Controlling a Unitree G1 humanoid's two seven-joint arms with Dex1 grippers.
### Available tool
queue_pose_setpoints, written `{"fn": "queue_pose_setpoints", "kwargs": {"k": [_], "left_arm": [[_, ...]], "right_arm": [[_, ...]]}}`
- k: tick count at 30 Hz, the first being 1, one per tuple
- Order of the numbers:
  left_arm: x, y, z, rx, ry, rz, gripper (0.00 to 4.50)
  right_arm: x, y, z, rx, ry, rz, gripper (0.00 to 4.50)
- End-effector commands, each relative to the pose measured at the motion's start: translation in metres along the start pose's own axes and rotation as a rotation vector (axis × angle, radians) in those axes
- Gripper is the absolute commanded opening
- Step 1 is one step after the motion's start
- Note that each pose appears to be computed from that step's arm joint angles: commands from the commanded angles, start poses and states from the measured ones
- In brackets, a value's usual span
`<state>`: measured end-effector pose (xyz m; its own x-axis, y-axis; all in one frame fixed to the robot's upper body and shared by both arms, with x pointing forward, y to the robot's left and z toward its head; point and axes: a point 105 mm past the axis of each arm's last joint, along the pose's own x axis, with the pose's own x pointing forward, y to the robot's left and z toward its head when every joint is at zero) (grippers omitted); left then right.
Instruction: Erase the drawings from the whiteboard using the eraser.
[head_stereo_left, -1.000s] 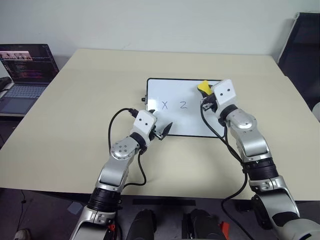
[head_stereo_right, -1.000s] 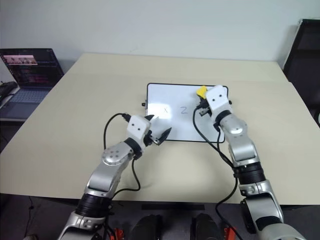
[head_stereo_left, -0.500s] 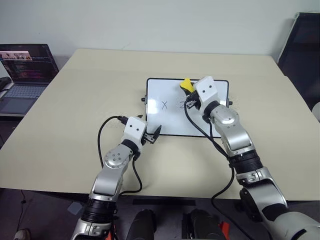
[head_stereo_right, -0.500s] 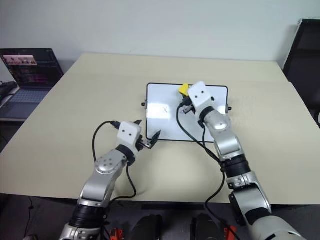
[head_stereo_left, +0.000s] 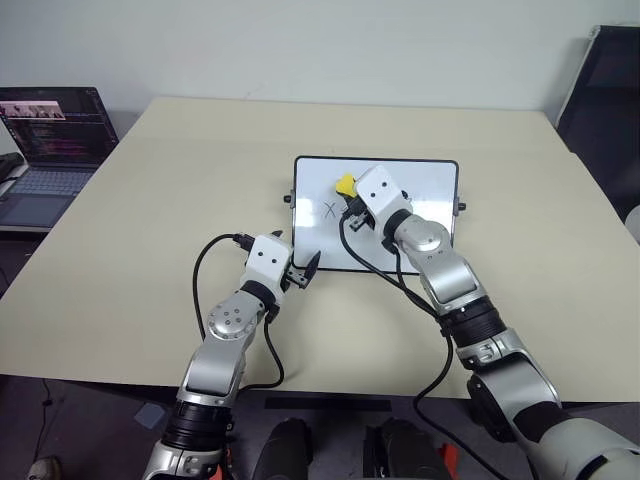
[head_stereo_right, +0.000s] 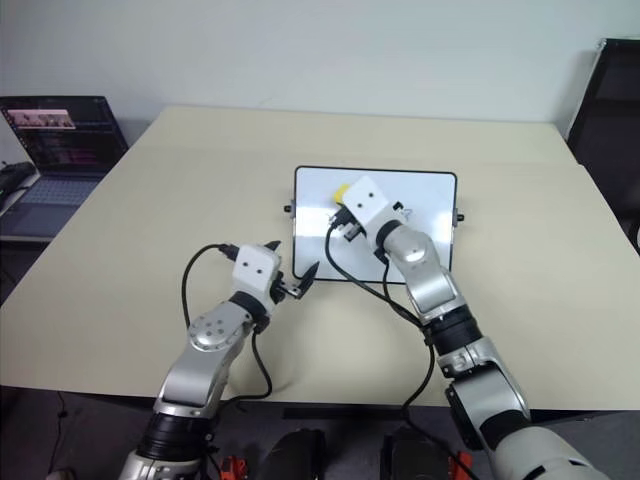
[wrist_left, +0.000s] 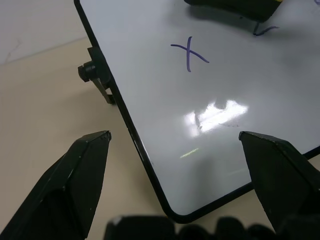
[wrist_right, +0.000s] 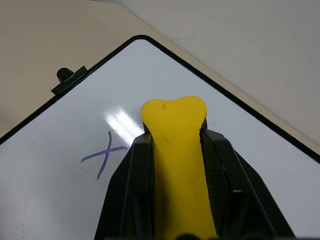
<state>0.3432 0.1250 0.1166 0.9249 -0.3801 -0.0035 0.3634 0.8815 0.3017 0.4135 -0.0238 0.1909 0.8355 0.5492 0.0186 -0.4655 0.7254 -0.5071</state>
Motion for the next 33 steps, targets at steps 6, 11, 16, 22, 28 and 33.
{"fn": "queue_pose_setpoints", "kwargs": {"k": [6,11,16,22,28,33], "left_arm": [[-0.001,-0.001,0.02,0.02,-0.076,0.005,4.5],[-0.003,-0.002,0.019,0.016,-0.073,0.009,4.5],[-0.006,0.001,0.018,0.017,-0.068,0.024,4.5],[-0.01,0.004,0.018,0.018,-0.063,0.042,4.5],[-0.013,0.006,0.018,0.02,-0.062,0.057,4.5],[-0.014,0.008,0.019,0.021,-0.061,0.068,4.5]], "right_arm": [[0.011,-0.003,0.022,-0.052,-0.03,-0.017,0.97],[0.014,0.004,0.028,-0.049,-0.042,-0.001,0.97],[0.017,0.014,0.026,-0.041,-0.033,0.023,0.97],[0.02,0.019,0.015,-0.043,0.016,0.042,0.97],[0.021,0.014,0.005,-0.046,0.051,0.032,0.97],[0.023,0.016,-0.001,-0.037,0.067,0.032,0.97]]}}
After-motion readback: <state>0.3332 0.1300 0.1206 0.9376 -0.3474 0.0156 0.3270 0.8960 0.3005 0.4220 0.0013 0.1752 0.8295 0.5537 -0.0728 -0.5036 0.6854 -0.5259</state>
